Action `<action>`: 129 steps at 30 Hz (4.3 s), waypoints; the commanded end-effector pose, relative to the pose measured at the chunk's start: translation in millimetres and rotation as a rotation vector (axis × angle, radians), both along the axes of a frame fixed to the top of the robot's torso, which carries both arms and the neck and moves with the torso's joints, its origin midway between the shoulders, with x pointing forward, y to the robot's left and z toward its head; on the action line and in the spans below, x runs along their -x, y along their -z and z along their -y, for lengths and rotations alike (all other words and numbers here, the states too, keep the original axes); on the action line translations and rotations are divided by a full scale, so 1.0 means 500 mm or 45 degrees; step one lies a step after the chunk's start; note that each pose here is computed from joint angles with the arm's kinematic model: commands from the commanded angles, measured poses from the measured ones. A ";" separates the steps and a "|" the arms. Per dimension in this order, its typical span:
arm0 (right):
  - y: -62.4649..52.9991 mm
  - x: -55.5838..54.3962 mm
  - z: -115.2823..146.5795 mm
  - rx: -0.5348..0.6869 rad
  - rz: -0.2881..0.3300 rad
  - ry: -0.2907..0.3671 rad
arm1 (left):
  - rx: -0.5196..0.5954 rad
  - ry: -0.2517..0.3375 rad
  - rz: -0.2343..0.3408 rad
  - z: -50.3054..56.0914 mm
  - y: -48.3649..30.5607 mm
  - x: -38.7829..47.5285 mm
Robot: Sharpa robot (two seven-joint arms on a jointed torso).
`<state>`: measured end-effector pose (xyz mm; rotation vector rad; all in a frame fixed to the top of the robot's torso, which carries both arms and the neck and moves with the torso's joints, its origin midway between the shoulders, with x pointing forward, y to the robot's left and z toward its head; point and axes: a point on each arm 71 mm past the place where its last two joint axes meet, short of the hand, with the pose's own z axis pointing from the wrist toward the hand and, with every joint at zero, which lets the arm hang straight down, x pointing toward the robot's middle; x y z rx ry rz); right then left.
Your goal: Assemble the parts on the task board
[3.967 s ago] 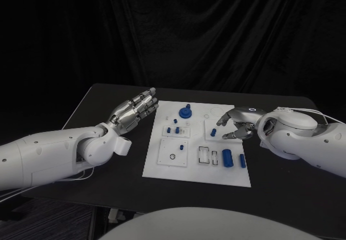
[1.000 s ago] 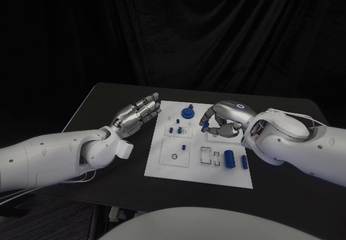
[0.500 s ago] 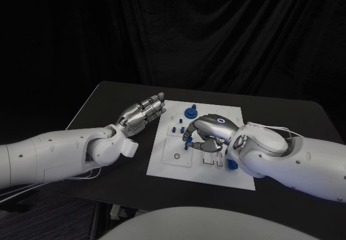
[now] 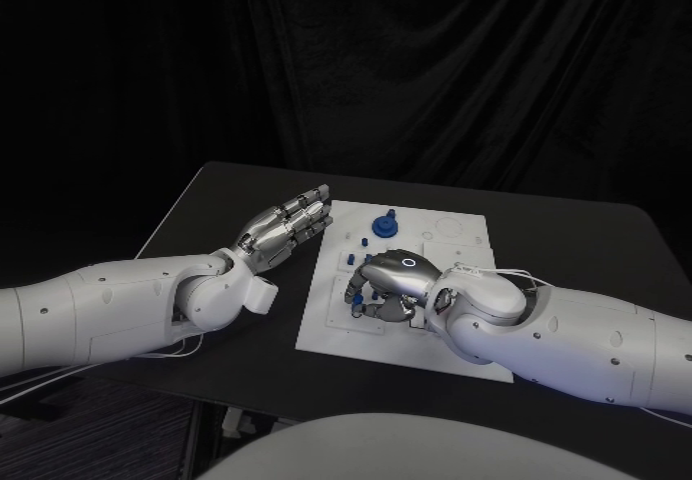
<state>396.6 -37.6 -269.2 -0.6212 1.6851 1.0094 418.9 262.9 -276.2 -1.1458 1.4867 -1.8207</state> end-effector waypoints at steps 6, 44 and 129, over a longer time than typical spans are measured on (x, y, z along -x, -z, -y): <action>0.023 0.004 -0.006 0.042 -0.016 -0.026 | 0.054 -0.027 0.075 -0.001 -0.010 0.000; 0.043 -0.011 0.001 0.089 0.019 -0.002 | 0.061 -0.006 0.067 0.007 -0.006 -0.006; -0.024 0.018 0.414 0.336 -0.449 0.938 | 0.052 -0.018 0.062 -0.004 -0.006 -0.002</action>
